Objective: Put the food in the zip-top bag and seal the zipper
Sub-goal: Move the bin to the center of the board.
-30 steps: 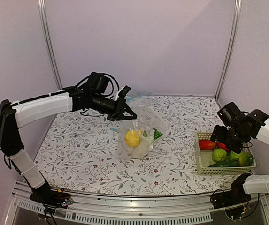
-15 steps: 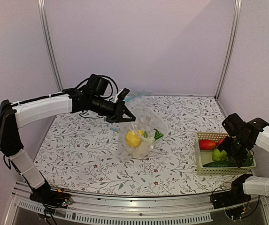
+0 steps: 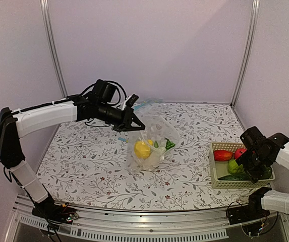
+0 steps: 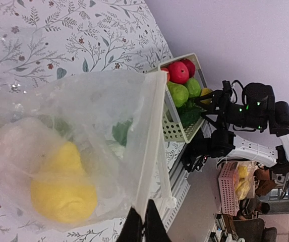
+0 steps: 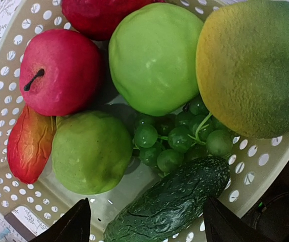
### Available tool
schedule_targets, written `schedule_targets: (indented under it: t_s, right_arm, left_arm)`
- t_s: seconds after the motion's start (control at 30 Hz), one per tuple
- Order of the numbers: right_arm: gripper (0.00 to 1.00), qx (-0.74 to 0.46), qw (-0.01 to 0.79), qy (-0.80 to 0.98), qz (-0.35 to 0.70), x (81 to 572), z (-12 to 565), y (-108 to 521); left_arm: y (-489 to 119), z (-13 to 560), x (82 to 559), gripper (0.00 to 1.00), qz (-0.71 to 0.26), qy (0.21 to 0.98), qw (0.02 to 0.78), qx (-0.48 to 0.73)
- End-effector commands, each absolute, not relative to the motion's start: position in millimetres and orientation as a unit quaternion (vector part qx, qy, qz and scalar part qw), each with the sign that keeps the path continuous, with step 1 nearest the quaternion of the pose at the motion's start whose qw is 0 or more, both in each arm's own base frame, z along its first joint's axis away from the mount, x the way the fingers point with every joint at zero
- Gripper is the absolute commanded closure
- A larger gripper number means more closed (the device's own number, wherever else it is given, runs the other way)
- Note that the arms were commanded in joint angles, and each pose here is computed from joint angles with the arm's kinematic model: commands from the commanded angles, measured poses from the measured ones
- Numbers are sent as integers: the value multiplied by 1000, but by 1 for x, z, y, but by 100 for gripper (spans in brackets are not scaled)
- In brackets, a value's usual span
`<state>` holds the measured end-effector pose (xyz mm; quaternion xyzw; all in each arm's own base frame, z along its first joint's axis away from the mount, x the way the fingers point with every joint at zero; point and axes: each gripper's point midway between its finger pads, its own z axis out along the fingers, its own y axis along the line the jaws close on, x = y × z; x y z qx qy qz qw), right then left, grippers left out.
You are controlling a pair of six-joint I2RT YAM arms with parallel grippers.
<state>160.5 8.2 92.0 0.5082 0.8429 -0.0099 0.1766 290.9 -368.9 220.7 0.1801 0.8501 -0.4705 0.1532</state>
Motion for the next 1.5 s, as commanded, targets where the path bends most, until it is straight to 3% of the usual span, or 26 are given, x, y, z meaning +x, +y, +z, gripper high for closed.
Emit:
schedule_targets:
  t_s: [0.0,0.47,0.6,0.83,1.07,1.23,1.3,1.47]
  right_arm:
    - [26,524,169,834,-5,160,79,10]
    - [54,514,175,839,13,177,58,19]
    - [56,495,184,849,25,189,60,24]
    - [68,484,201,851,24,201,68,24]
    - [66,455,288,841,37,232,118,18]
    - [62,412,305,859,13,244,137,17]
    - [57,397,301,867,7,246,136,18]
    - [32,357,262,897,-1,249,121,30]
  left_arm:
    - [-362,232,295,100,-473,845,172,183]
    - [-358,234,294,100,-468,847,178,179]
    - [-357,235,294,100,-467,848,180,177]
    - [-356,238,295,100,-466,848,184,173]
    - [-355,239,295,100,-465,848,186,171]
    - [-355,240,295,100,-465,848,189,171]
    - [-355,241,295,100,-466,847,189,171]
    - [-354,240,294,100,-466,848,188,171]
